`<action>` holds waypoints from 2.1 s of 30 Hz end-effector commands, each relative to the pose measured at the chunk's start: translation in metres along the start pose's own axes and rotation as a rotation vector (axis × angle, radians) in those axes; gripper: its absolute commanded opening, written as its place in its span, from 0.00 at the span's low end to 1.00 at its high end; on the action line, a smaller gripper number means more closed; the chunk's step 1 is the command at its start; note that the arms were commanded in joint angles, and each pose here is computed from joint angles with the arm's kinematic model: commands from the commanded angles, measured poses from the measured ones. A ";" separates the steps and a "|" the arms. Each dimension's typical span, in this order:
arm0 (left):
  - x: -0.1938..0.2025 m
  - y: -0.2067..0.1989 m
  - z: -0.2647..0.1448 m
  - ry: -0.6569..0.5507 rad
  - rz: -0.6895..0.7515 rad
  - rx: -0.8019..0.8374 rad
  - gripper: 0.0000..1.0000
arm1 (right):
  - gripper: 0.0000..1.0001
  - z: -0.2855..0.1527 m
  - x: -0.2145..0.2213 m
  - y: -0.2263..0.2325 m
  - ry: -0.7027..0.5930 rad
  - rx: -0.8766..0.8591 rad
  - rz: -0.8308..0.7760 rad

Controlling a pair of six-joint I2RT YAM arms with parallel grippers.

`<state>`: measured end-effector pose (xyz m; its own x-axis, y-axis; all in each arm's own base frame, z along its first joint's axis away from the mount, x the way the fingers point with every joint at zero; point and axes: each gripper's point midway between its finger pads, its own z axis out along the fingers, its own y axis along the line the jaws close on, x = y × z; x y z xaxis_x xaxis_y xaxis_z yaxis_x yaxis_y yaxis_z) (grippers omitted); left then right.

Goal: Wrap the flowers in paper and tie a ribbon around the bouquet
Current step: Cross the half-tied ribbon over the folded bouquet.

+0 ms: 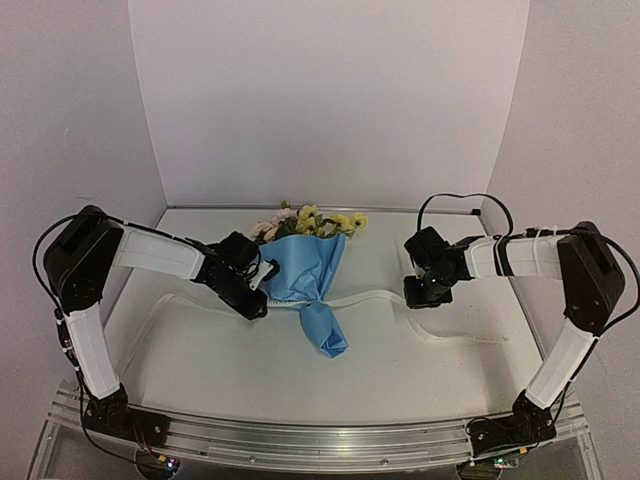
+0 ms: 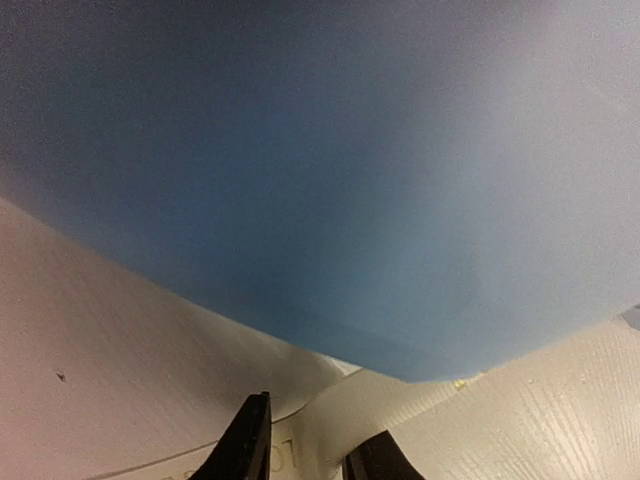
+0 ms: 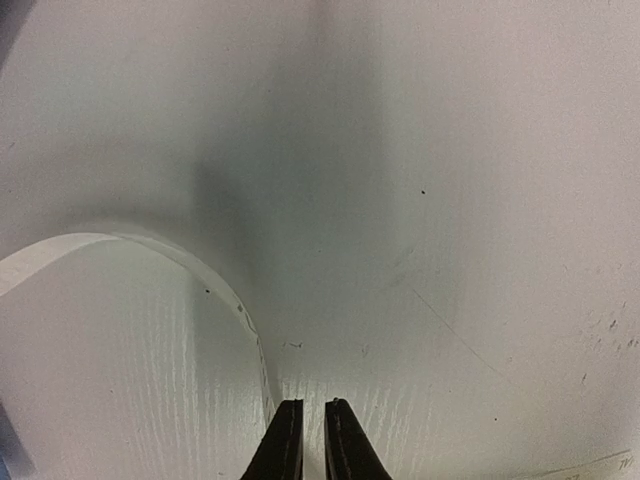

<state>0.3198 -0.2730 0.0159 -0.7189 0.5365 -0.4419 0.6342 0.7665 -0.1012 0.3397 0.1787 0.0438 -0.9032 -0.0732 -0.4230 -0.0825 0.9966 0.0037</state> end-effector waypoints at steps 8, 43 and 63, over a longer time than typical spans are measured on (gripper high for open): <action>-0.057 0.037 -0.048 -0.237 -0.129 -0.061 0.05 | 0.32 -0.009 -0.006 0.031 -0.006 -0.114 -0.032; -0.127 -0.060 -0.066 -0.287 -0.101 0.363 0.40 | 0.69 -0.039 -0.025 0.112 -0.072 -0.267 -0.110; -0.063 -0.006 -0.101 -0.301 -0.172 0.109 0.54 | 0.71 -0.060 -0.037 0.135 -0.117 -0.302 -0.136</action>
<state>0.3264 -0.2913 0.1329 -0.7190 0.2820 -0.6352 0.5784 0.7496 -0.3219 0.3277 0.3039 0.0914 -0.8474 -0.2017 -0.4912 -0.3305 0.9244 0.1906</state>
